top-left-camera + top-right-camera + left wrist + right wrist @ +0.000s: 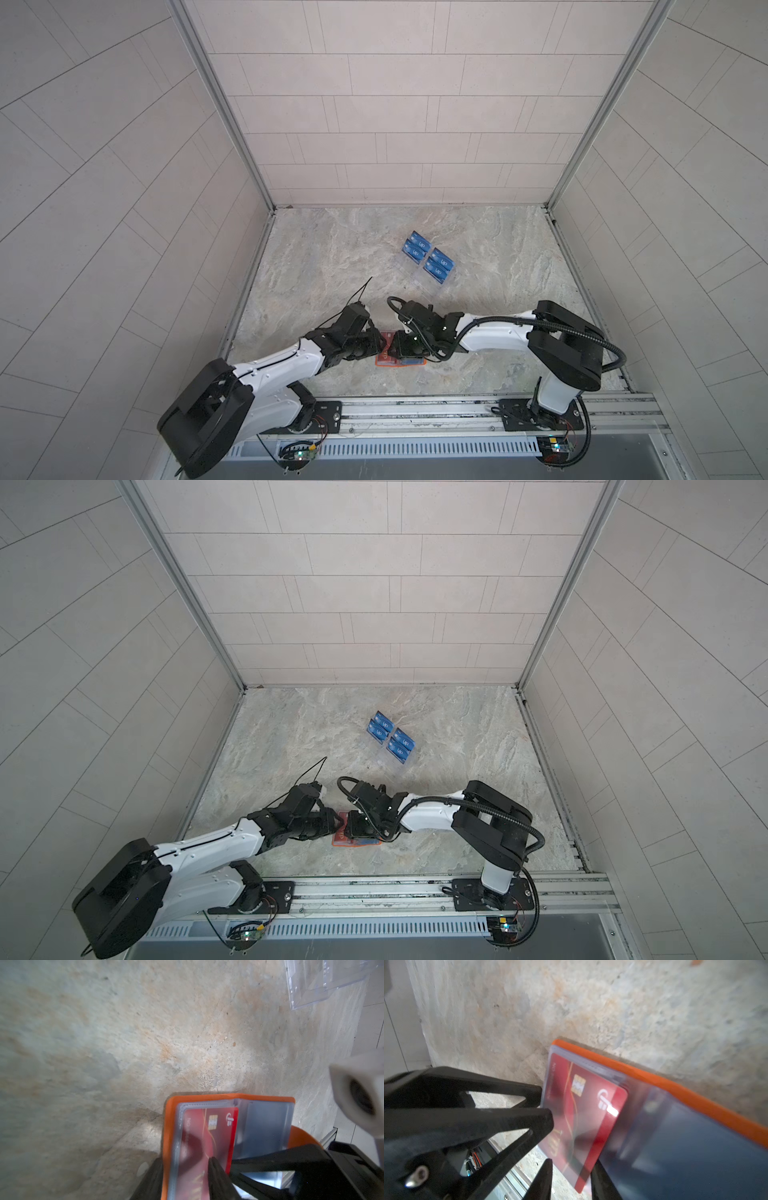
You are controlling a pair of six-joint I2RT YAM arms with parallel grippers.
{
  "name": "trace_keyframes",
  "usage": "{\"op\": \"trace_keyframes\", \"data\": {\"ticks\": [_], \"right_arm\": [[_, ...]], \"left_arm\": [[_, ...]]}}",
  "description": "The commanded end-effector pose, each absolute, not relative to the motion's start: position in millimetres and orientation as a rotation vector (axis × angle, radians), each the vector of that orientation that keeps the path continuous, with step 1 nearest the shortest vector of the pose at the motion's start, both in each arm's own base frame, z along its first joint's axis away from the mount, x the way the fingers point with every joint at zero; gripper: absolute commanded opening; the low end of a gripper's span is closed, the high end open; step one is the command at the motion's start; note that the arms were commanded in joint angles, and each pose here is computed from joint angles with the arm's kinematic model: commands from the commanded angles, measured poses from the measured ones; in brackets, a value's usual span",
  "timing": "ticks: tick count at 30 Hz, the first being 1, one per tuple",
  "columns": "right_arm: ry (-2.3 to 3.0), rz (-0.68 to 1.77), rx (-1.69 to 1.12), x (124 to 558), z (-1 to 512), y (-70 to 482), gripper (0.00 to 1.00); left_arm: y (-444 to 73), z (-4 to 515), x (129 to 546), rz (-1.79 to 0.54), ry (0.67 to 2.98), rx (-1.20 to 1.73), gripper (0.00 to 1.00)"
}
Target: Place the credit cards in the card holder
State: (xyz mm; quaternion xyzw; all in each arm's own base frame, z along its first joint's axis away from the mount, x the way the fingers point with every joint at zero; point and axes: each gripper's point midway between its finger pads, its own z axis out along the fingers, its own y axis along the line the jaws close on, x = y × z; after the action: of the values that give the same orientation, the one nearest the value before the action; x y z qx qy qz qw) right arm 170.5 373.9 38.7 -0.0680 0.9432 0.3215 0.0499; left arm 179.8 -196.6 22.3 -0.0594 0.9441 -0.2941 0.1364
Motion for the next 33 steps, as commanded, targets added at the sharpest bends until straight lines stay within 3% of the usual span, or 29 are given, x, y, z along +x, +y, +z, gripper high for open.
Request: {"op": "trace_keyframes", "data": {"ticks": [1,6,11,16,21,29,33], "right_arm": [[2.850,0.902,-0.325,169.0,45.1,376.3,0.35],[2.839,0.869,-0.401,170.4,52.8,376.8,0.36],[2.840,0.772,-0.429,171.5,56.1,360.8,0.43],[2.843,0.601,-0.445,174.8,62.1,331.9,0.47],[2.792,0.602,-0.467,176.3,79.5,323.9,0.51],[2.749,0.554,-0.451,187.7,89.0,304.1,0.51],[2.744,0.503,-0.481,191.8,92.2,290.6,0.49]], "left_arm": [[-201.3,22.8,177.4,-0.879,2.739,-0.150,0.40],[-203.7,24.2,179.6,-0.881,2.740,-0.146,0.41],[-192.5,17.0,176.4,-0.771,2.796,-0.148,0.43],[-184.2,21.6,176.6,-0.699,2.813,-0.147,0.48],[-183.1,41.4,180.3,-0.669,2.805,-0.116,0.53],[-155.8,72.3,179.2,-0.471,2.792,-0.049,0.60],[-170.6,101.8,184.1,-0.620,2.712,-0.049,0.57]]}}
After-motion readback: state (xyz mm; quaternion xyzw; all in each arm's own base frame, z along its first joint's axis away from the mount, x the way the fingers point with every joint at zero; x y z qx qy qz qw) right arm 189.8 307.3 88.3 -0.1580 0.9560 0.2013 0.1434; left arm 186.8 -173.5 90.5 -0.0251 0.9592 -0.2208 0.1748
